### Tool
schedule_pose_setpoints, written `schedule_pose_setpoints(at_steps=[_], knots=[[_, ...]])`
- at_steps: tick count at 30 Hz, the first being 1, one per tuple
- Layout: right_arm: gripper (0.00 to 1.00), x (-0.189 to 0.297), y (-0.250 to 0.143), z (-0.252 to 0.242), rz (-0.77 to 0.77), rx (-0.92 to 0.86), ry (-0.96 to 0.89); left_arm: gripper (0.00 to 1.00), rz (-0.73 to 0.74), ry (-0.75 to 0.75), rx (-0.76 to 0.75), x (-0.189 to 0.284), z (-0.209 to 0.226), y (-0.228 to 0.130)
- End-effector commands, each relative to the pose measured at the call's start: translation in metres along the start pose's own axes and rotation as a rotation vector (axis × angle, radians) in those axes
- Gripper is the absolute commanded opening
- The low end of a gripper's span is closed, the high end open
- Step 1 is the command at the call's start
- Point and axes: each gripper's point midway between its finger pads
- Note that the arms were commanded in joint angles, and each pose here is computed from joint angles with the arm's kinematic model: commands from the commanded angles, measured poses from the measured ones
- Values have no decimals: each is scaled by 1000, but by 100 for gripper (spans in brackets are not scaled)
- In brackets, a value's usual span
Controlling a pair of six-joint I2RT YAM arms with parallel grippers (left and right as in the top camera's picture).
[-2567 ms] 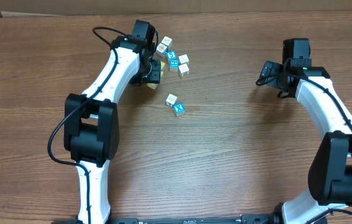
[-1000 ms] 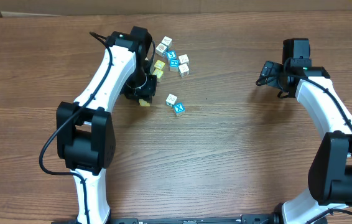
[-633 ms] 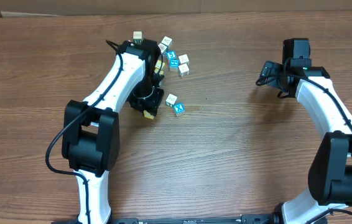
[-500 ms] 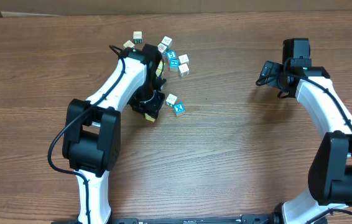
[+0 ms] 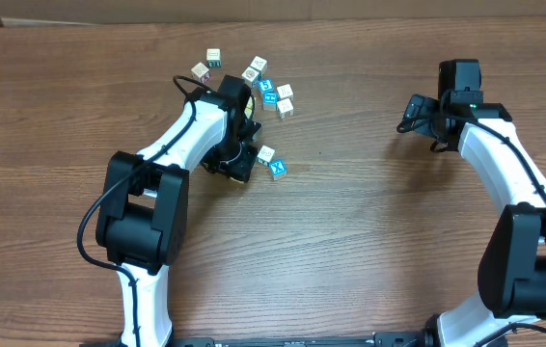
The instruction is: Form a circle
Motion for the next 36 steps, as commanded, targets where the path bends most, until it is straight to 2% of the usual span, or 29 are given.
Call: schedule_pose_setpoints(at_steps=[1, 7, 13, 17, 25, 31, 36], knots=[[100, 6, 8, 0, -27, -8, 3, 40, 21, -8, -19, 0, -5, -7], [100, 6, 8, 0, -27, -8, 3, 52, 53, -13, -15, 0, -6, -15], [100, 6, 8, 0, -27, -8, 3, 51, 49, -14, 16, 1, -6, -14], [100, 6, 8, 0, -27, -8, 3, 54, 42, -26, 37, 11, -10, -13], [100, 6, 8, 0, -27, -8, 3, 58, -85, 2, 40, 58, -9, 2], [100, 6, 8, 0, -27, -8, 3, 57, -142, 10, 160, 73, -2, 7], [100, 6, 8, 0, -27, -8, 3, 58, -137, 10, 381, 69, 3, 7]])
Point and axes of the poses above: each gripper's point midway between its finger pads, its own x axis back along the fingers, its own z axis along the line the jaws close on, y = z × x, and after that the axes turned 5 degrees about -x, right-handed
